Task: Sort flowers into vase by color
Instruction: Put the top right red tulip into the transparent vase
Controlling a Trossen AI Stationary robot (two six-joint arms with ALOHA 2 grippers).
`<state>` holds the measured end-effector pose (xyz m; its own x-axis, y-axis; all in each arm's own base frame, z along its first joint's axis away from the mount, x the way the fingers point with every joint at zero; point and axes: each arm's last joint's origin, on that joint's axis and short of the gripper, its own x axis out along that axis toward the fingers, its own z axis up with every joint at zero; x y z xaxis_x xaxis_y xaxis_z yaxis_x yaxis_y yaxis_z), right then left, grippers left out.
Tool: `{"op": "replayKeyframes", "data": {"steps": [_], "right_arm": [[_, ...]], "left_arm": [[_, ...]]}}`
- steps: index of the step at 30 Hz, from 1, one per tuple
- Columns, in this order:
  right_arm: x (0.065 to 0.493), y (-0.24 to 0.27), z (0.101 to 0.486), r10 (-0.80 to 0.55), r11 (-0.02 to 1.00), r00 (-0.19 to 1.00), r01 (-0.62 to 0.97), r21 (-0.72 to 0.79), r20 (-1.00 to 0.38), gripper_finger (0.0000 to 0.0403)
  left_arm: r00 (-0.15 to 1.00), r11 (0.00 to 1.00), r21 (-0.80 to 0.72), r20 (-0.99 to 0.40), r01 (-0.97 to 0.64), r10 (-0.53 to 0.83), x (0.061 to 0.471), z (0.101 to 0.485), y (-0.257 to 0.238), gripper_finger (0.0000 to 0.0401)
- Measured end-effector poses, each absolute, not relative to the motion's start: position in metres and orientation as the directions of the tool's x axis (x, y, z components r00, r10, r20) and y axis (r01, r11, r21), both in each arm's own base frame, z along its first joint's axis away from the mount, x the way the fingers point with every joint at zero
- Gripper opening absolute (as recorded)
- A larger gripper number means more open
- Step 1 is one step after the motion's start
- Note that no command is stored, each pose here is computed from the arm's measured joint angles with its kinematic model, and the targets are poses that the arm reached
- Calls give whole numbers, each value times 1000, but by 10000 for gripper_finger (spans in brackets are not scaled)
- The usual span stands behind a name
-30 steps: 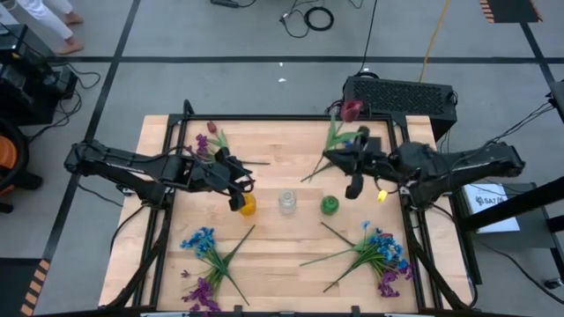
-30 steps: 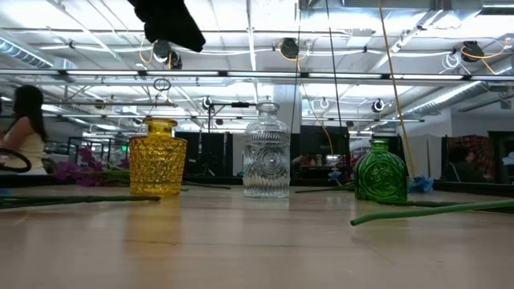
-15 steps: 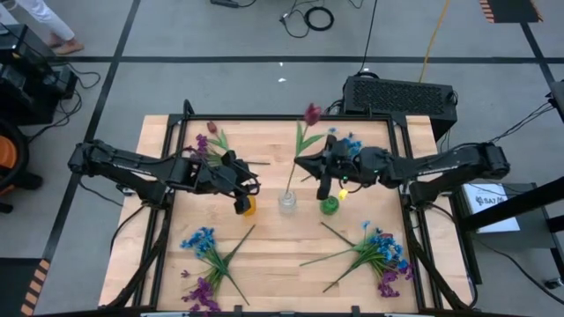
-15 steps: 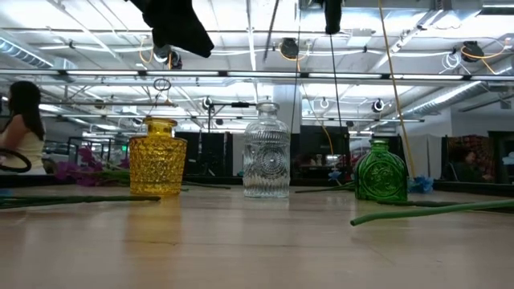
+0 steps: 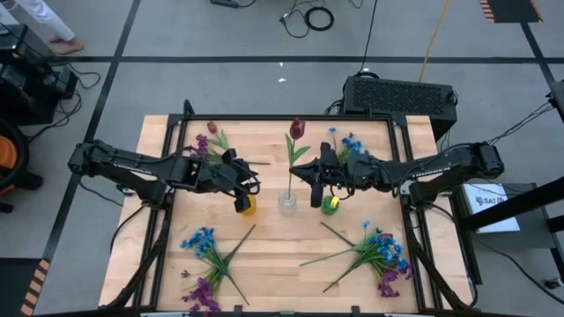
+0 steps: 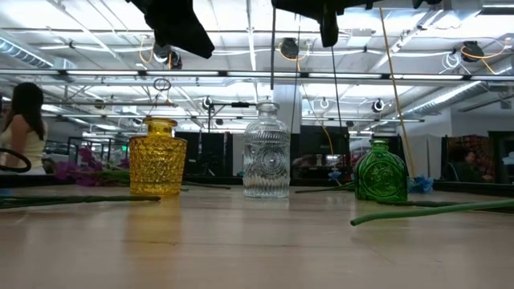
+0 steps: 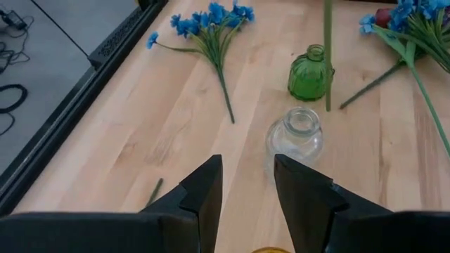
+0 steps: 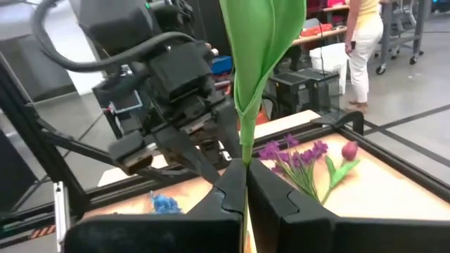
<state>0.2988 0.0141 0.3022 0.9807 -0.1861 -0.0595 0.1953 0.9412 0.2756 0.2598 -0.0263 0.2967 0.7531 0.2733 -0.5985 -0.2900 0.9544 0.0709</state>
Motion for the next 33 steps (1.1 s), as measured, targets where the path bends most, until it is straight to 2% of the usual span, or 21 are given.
{"op": "replayKeyframes", "data": {"steps": [33], "right_arm": [[328, 1, 261, -260, 915, 953, 294, 275, -155, 0]], "left_arm": [[751, 953, 76, -598, -294, 279, 260, 297, -26, 137]]}}
